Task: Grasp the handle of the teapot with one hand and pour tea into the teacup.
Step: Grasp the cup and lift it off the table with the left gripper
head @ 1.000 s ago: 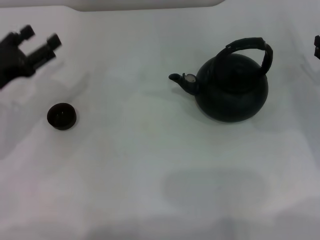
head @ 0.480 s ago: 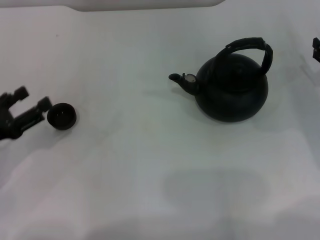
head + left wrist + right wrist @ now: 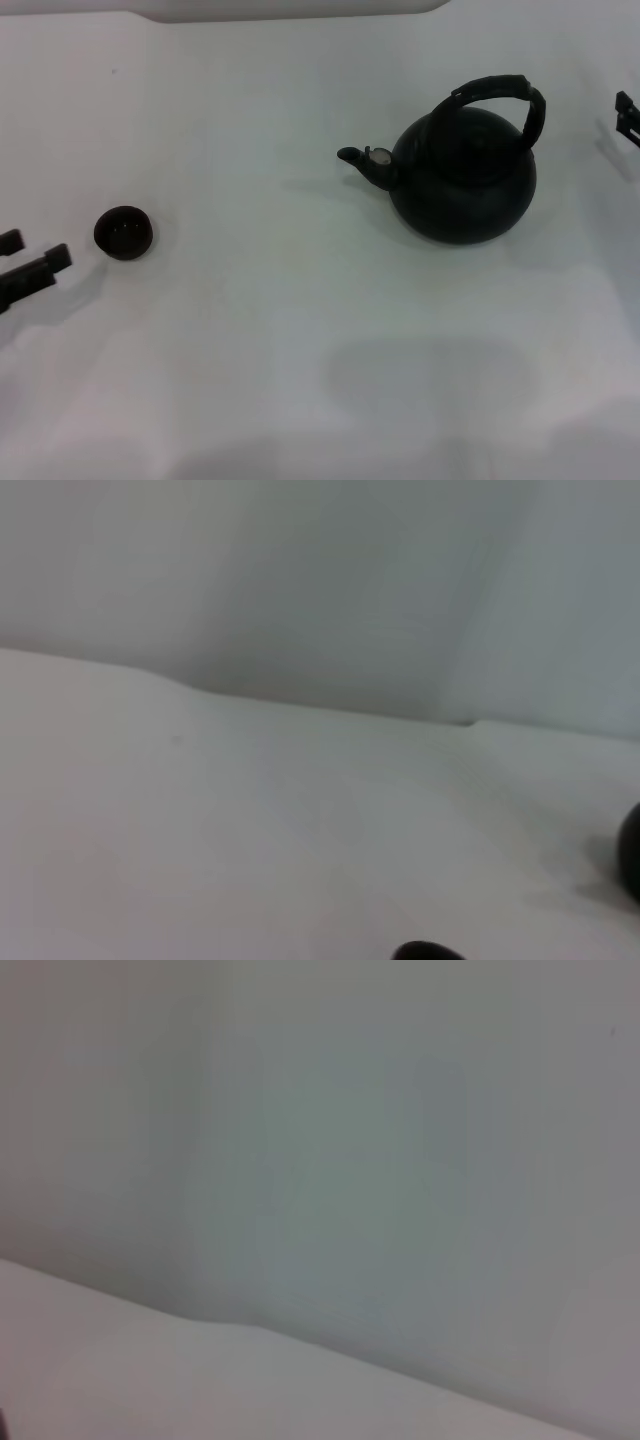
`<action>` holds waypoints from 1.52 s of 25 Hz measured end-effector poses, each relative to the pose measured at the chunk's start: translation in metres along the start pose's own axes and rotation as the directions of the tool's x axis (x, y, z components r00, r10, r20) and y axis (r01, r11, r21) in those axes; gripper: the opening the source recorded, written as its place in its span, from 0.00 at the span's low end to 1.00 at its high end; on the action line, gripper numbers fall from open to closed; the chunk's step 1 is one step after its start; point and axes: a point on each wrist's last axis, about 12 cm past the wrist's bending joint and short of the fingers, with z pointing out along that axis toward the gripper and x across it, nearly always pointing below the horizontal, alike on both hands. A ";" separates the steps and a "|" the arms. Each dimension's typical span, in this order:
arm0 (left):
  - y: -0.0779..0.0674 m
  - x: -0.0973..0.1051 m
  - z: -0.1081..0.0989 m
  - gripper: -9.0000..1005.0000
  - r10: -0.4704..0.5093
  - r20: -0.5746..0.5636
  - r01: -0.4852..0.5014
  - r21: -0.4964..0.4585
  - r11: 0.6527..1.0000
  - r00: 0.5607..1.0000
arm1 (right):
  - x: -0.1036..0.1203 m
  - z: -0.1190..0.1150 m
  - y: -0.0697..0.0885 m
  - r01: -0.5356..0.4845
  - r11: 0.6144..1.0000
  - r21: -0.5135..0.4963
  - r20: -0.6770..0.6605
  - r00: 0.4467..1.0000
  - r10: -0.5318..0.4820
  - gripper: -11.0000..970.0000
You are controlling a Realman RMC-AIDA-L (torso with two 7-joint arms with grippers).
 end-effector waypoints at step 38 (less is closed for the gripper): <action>-0.012 -0.030 0.064 0.87 0.000 -0.150 -0.007 -0.045 0.999 0.989 | -0.002 0.000 0.004 -0.012 1.000 -0.014 0.024 1.000 0.012 0.88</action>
